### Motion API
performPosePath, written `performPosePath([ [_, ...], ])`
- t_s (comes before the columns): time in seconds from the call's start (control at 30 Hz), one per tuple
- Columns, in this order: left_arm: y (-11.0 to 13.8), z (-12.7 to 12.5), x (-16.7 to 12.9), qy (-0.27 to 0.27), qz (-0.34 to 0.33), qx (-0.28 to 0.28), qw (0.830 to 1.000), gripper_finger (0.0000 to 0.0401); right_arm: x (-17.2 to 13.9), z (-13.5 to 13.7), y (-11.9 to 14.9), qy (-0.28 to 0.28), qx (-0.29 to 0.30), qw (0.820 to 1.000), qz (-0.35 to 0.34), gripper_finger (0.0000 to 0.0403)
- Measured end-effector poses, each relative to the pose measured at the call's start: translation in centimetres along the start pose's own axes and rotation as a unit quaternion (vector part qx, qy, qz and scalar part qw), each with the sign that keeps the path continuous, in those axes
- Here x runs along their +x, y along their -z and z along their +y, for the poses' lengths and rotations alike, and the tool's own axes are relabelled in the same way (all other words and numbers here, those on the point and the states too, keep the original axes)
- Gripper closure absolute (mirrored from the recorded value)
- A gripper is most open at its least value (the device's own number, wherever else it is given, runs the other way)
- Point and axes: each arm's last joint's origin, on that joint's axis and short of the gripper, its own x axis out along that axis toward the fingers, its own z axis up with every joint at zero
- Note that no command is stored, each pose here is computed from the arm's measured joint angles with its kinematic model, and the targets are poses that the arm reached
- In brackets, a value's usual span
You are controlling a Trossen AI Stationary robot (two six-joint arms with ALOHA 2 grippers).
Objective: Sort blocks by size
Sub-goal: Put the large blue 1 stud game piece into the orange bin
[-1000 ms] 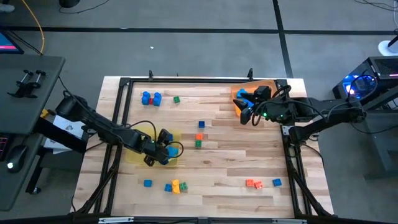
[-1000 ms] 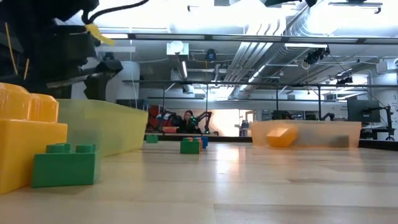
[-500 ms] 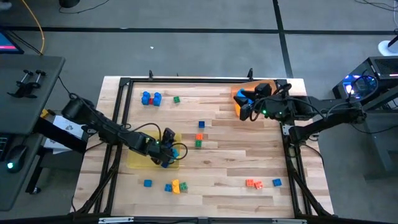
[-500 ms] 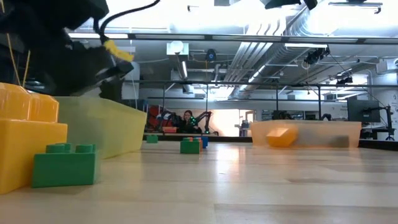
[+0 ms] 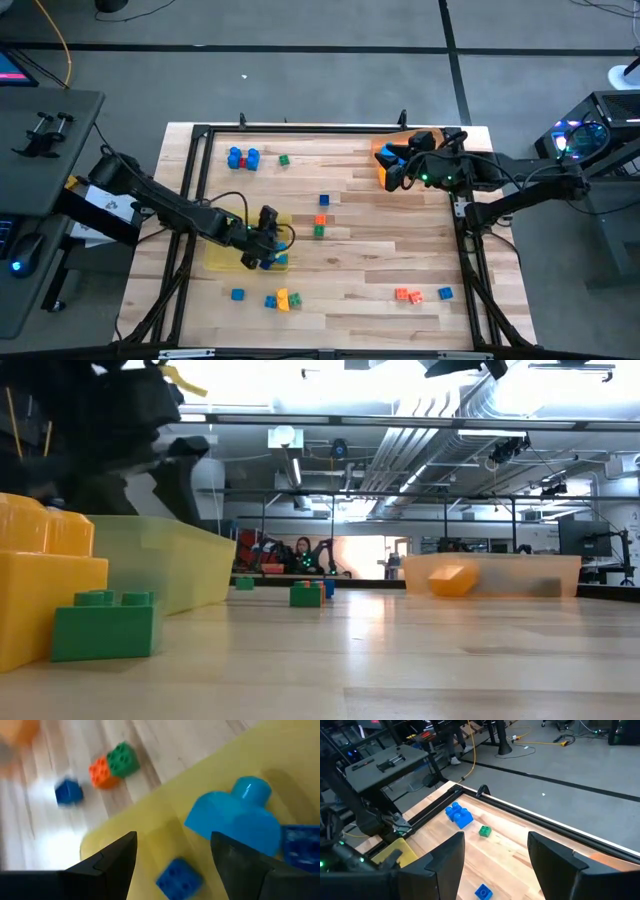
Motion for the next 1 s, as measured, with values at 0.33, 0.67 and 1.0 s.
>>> performPosePath([
  [0.33, 0.7, 3.5, -2.2, 0.254, -0.020, -0.389, 0.885, 0.0160, 0.0, 0.0, 0.1, 0.002, -0.004, 1.000, 0.003, 0.0192],
  [0.67, 3.0, 5.0, 2.8, 0.294, 0.108, -0.552, 0.773, 0.0160, 0.0, -0.1, 0.2, 0.002, -0.010, 1.000, 0.011, 0.0192],
  [1.0, 3.1, 5.0, 4.1, 0.320, 0.131, -0.594, 0.726, 0.0160, 0.0, -0.1, 0.3, -0.006, -0.011, 1.000, 0.019, 0.0192],
])
